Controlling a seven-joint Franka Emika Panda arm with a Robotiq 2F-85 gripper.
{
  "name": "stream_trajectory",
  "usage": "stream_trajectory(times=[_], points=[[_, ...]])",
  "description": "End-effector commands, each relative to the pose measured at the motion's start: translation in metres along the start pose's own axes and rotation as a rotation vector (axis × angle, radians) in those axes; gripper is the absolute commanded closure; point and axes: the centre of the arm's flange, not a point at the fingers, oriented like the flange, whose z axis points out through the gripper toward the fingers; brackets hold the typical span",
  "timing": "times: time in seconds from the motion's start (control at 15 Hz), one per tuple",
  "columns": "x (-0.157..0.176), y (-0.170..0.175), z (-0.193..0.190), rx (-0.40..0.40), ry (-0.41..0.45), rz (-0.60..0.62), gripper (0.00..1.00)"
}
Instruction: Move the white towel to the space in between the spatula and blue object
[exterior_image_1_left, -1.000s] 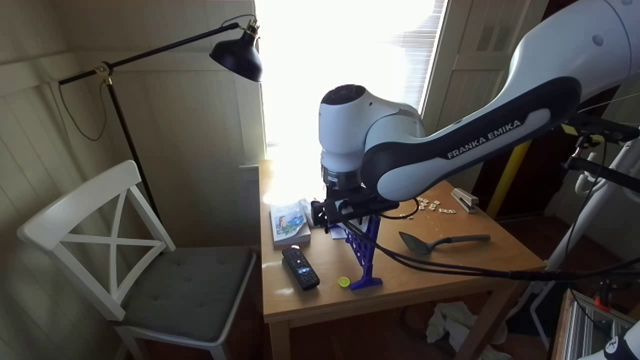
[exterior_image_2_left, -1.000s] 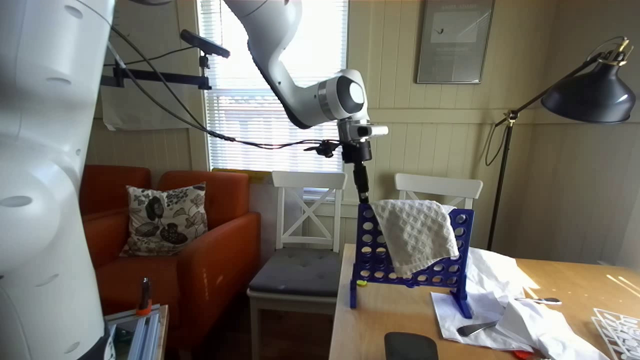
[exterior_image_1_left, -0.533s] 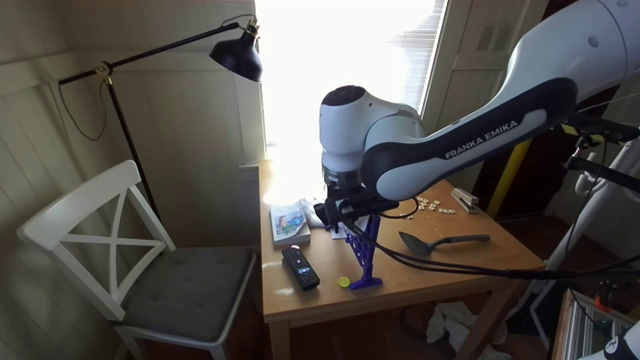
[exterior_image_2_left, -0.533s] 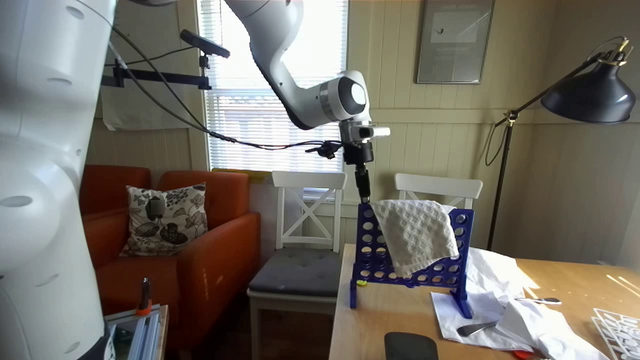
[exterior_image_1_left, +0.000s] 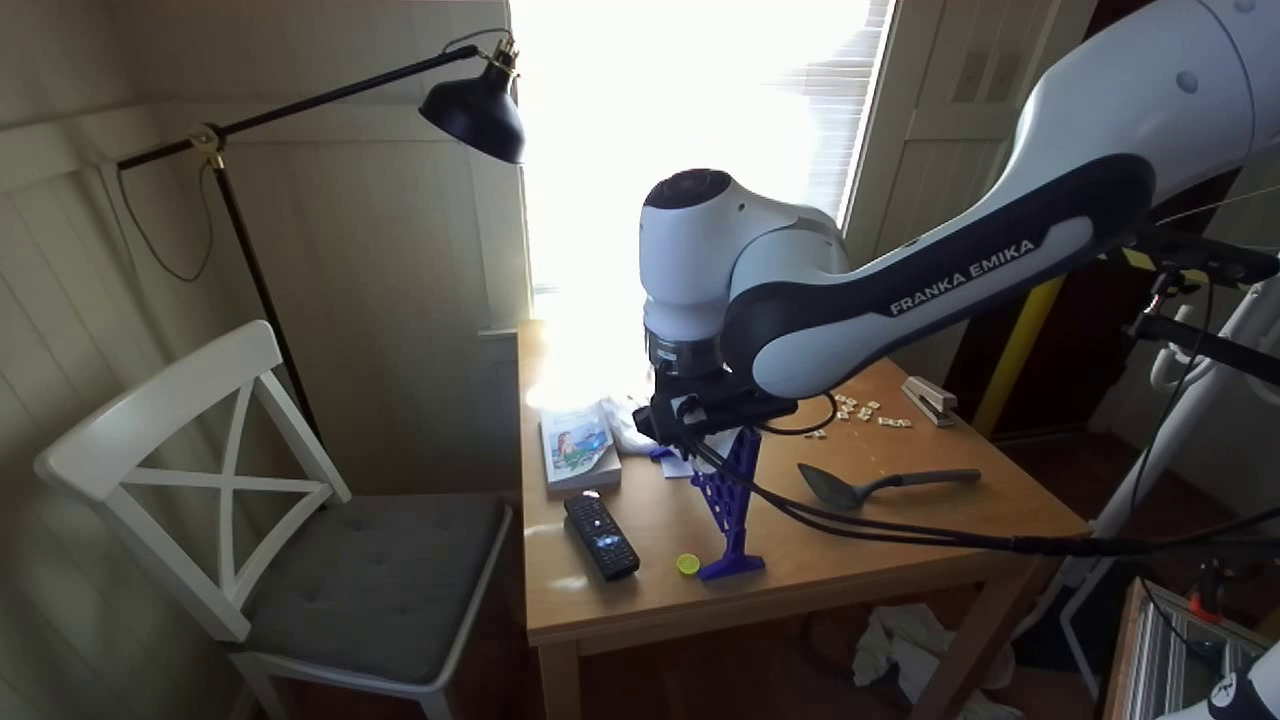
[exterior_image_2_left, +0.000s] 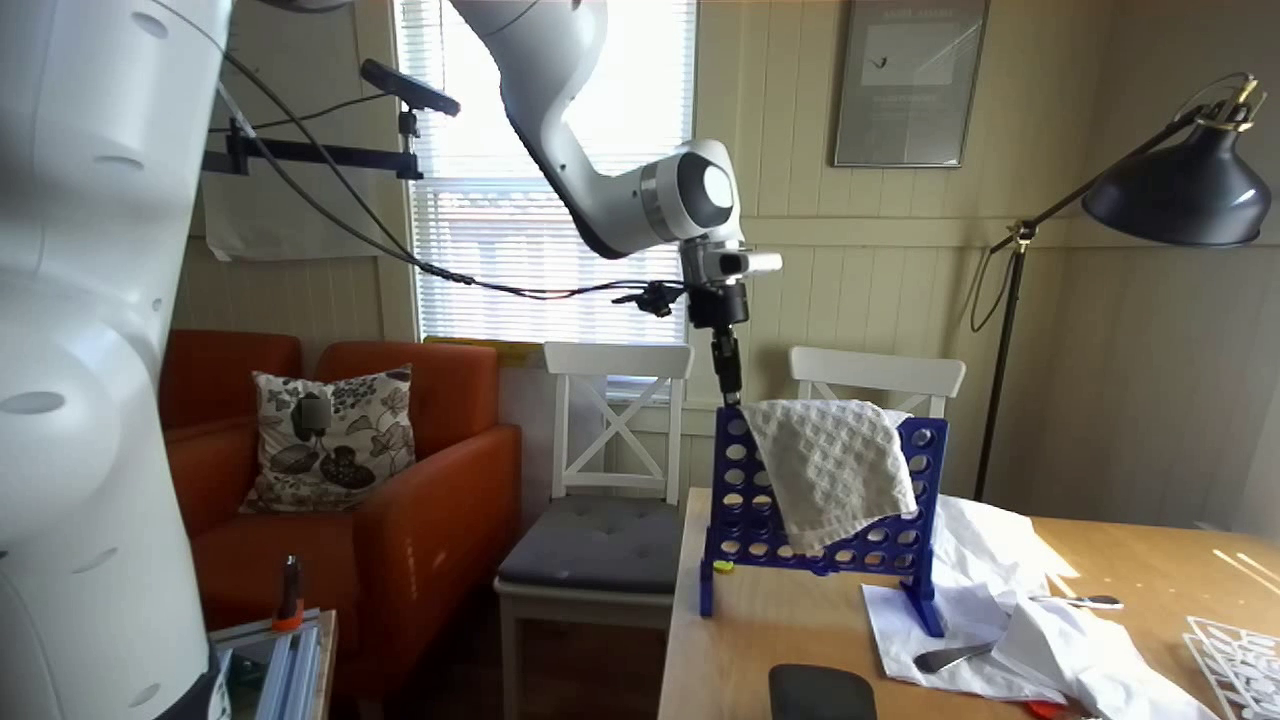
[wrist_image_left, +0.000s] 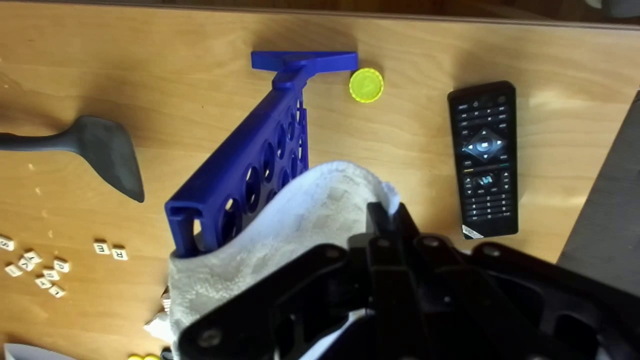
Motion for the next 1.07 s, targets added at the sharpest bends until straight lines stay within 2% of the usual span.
stream_trajectory(times=[0.0, 0.4, 0.6, 0.73, 1.0], points=[[0.015, 0.018, -0.033, 0.058, 0.028, 0.066, 0.99], [0.056, 0.122, -0.129, 0.269, 0.071, 0.305, 0.99], [0.073, 0.192, -0.16, 0.323, 0.105, 0.46, 0.99], [0.081, 0.244, -0.166, 0.344, 0.115, 0.563, 0.99], [0.087, 0.341, -0.149, 0.353, 0.102, 0.777, 0.99]])
